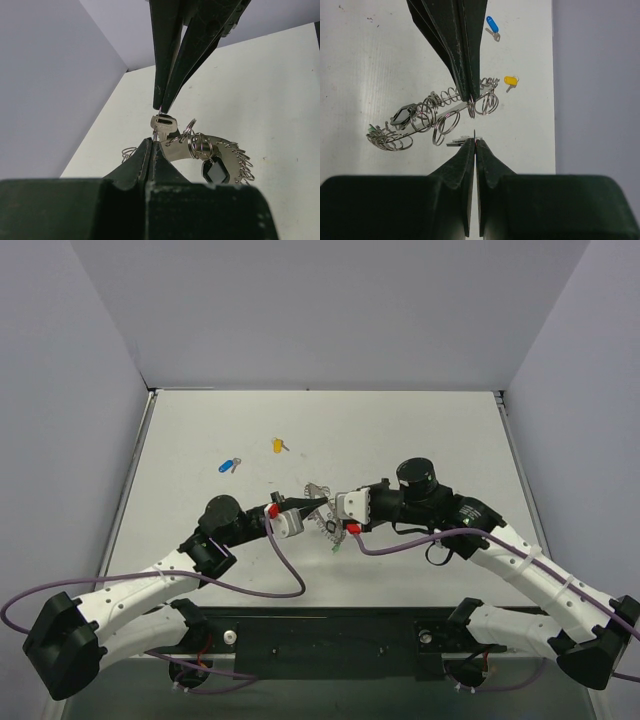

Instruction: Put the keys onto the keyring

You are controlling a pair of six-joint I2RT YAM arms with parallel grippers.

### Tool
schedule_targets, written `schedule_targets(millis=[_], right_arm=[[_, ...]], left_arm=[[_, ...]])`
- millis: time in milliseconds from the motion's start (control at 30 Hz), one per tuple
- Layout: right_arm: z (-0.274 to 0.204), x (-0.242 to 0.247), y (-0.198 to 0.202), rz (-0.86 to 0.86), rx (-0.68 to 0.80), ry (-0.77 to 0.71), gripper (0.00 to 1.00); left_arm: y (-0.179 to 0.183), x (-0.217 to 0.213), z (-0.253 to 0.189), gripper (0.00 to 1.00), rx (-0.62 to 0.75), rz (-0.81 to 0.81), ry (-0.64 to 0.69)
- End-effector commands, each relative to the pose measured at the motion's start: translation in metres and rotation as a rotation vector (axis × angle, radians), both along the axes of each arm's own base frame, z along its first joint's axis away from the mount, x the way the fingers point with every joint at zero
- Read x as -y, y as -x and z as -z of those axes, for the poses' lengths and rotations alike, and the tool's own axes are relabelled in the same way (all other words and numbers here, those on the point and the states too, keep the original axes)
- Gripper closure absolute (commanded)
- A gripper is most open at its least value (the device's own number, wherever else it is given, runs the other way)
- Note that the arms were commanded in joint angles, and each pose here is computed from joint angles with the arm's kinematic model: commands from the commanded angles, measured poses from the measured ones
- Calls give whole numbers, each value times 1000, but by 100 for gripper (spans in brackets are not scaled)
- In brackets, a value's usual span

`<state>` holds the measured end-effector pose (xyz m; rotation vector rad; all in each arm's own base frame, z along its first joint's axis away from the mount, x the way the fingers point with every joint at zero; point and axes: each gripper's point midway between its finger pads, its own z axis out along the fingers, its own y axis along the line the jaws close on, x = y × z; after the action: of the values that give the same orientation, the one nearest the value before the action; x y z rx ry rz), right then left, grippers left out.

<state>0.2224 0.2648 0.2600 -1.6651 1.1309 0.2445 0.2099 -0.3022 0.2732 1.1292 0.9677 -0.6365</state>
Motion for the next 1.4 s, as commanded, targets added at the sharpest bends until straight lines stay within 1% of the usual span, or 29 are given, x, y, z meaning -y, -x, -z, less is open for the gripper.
schedule_targets(millis=[0,467,733,1367], right_arm=[[-11,-8,2,-38,63,-20,100],[-11,-9,8,-68,77,-4,100],[-8,-7,10,-73,71,10,100],[-7,-11,11,-75,57,-6,100]], left_arm=[[3,4,-23,100,69,18,39],[2,6,-18,100,72,9,27],[-4,2,-18,100,74,-35,30],[0,5,-18,100,80,-22,28]])
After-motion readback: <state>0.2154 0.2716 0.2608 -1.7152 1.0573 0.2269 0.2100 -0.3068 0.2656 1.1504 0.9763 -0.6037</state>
